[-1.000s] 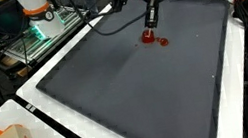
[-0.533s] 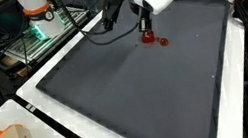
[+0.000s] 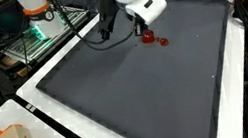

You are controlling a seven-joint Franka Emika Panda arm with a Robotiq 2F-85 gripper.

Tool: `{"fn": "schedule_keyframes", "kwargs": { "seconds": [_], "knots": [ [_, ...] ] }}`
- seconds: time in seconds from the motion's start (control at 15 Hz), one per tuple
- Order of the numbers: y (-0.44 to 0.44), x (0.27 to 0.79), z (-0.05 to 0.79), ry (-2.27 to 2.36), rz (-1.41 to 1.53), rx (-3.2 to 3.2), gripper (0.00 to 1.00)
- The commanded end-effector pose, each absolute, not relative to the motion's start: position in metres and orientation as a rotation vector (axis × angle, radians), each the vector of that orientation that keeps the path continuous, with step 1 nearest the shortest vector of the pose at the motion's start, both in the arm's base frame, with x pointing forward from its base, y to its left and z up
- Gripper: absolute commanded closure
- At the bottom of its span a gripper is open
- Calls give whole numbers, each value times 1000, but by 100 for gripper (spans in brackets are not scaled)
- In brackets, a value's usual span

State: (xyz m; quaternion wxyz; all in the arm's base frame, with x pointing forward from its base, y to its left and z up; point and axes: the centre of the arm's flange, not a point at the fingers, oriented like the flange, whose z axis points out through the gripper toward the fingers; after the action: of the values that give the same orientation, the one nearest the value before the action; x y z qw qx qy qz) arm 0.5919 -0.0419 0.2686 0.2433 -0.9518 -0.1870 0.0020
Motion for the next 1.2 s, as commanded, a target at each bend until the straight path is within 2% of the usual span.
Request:
{"fn": "schedule_keyframes", "kwargs": {
  "seconds": [0.0, 1.13],
  "knots": [
    [-42, 578, 263, -516, -21, -2571, 97],
    [-19, 588, 226, -530, 115, -2575, 97]
  ]
}}
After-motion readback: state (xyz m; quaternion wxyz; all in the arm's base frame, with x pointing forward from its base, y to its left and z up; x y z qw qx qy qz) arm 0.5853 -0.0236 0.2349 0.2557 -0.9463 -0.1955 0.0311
